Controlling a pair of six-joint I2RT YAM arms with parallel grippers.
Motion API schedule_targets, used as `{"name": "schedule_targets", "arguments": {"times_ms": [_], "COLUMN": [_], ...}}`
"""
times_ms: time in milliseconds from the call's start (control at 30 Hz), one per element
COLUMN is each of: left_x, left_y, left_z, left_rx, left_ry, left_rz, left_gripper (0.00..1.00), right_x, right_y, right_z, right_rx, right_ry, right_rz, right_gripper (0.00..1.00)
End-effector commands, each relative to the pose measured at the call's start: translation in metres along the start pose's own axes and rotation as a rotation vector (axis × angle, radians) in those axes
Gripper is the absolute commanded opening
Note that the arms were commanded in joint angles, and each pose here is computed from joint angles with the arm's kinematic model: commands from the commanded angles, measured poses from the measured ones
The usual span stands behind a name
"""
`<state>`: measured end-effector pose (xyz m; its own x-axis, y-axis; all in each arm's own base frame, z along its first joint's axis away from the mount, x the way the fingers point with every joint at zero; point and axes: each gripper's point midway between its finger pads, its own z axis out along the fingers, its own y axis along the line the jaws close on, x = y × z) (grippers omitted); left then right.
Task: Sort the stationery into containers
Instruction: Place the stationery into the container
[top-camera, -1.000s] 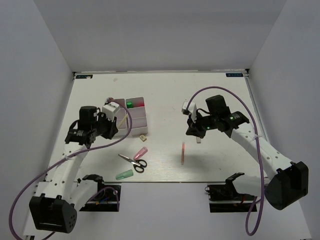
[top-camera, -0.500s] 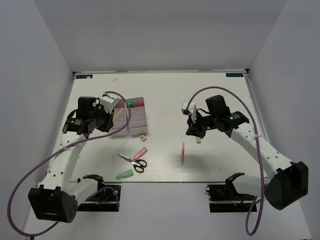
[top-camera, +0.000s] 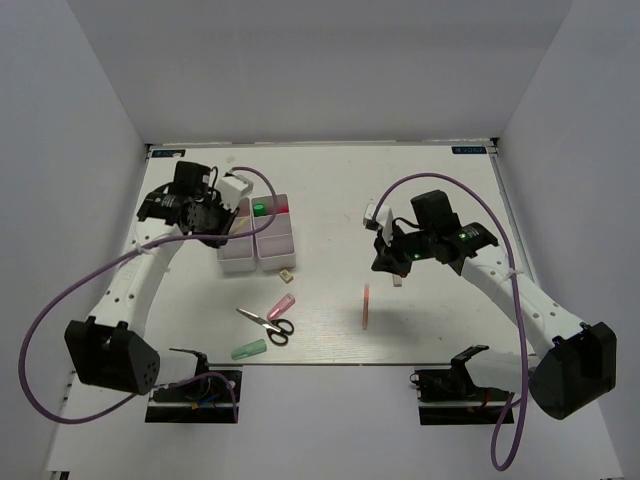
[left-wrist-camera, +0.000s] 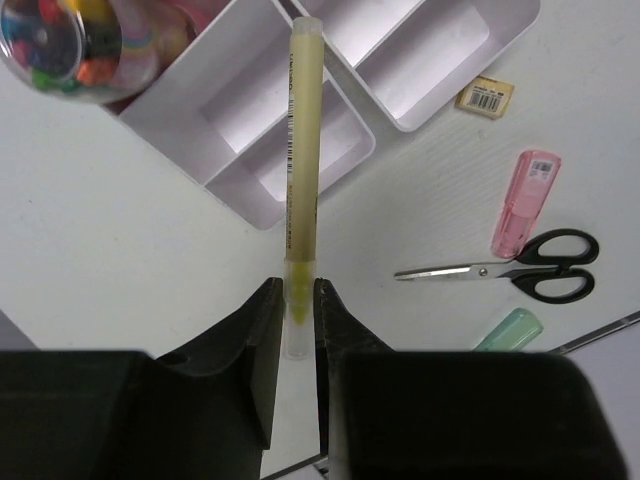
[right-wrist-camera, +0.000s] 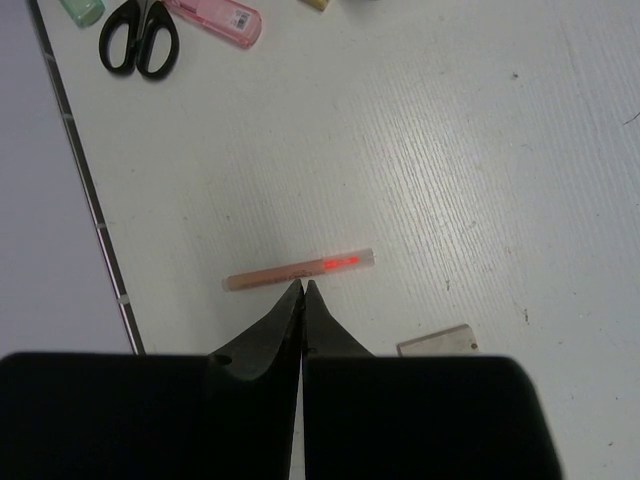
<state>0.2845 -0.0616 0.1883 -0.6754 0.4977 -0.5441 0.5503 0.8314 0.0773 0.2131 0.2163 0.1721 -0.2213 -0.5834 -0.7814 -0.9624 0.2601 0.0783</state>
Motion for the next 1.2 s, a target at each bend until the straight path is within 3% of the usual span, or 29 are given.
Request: {"name": "schedule_targets", "arguments": {"times_ms": [0, 533, 833, 1167], "left_x": [-0.012, -0.025, -0.032, -0.029], "left_y": [0.007, 0.045, 0.060, 0.049], "left_z": [-0.010, 0.020, 0.032, 0.032], "left_rx": [-0.024, -0.128, -0.187, -0.121], "left_ry": [0.027, 0.240, 0.246, 0.251], "left_rz": [0.126, 0.411, 0.484, 0.530], "left_gripper": [0.01, 0.01, 0.01, 0.01], "right_x": [-0.003, -0.002, 0.001, 0.002], "right_y": [0.002, 0.002, 0.001, 0.001], "right_z": [-0.001, 0.000, 0.000, 0.001], "right_rx": [-0.021, -0.027, -0.030, -0.036], "right_ry": [-0.010, -0.006, 0.002, 0.007], "right_rz": [-0.008, -0.008, -0.002, 0.006], "right_gripper": [0.00, 0.00, 0.00, 0.00]}}
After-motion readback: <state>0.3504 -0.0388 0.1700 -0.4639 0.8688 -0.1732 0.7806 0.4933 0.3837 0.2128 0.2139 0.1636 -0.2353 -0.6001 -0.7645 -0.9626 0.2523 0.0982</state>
